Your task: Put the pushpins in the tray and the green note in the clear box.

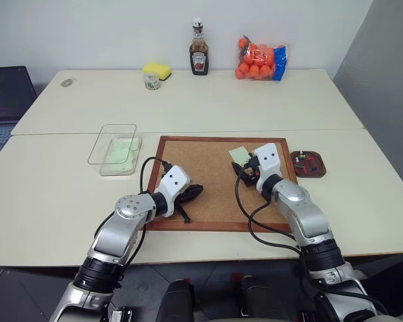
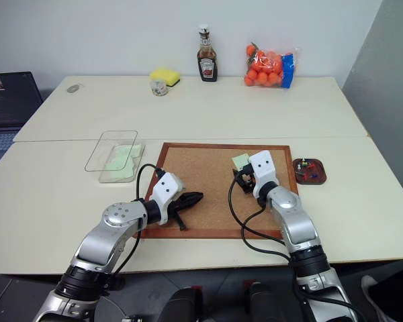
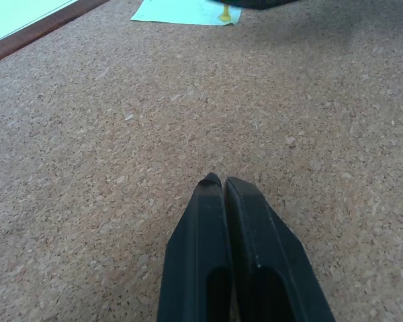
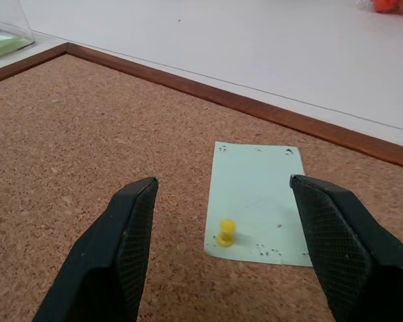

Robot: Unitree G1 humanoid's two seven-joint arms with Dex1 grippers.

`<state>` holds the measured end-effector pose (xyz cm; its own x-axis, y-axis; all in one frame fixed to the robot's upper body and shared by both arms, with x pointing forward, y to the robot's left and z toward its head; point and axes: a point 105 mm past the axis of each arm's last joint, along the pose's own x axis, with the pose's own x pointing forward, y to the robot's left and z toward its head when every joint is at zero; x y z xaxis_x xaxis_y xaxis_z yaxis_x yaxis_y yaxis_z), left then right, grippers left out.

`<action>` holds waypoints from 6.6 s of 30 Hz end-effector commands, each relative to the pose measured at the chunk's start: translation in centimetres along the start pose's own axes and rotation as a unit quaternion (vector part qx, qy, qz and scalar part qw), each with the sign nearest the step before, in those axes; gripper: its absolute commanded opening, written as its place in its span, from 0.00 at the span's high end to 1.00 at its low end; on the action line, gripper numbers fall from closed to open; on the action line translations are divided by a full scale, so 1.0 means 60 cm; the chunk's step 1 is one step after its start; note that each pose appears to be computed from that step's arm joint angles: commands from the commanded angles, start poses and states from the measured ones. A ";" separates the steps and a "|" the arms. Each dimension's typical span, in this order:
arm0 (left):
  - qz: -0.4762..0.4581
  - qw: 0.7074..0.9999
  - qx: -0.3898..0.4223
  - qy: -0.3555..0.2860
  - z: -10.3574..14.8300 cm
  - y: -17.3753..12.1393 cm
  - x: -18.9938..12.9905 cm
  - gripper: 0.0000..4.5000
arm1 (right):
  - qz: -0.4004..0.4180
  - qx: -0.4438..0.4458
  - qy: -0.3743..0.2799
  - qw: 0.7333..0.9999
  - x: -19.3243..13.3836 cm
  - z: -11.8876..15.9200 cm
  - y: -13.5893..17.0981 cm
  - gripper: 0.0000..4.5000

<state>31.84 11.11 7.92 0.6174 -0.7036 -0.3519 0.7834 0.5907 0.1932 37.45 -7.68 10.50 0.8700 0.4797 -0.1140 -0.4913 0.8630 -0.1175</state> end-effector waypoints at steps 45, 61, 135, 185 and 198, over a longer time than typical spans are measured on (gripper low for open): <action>0.036 0.977 -0.190 -0.088 0.060 0.046 0.014 0.89 | 0.045 -0.053 -0.163 0.984 -0.044 0.136 0.018 1.00; -0.029 0.988 0.036 -0.147 0.147 0.025 0.006 0.18 | 0.056 -0.054 -0.158 0.984 -0.051 0.137 0.025 1.00; -0.007 0.933 0.290 -0.214 0.174 0.066 0.075 1.00 | 0.041 0.108 -0.195 0.974 -0.073 0.200 0.030 1.00; 0.045 0.969 0.130 -0.204 0.178 0.098 0.035 1.00 | -0.200 0.010 -0.037 0.979 -0.138 0.058 -0.215 0.47; 0.331 0.933 -0.044 -0.135 0.158 0.269 -0.123 1.00 | 0.168 -0.026 -0.120 0.978 -0.109 0.173 0.025 0.47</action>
<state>40.80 20.27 20.33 0.9416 -0.3359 0.0222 0.3225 0.9191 0.2263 32.67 -9.64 19.34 0.7232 0.6898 0.0340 -0.6812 0.7206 -0.1294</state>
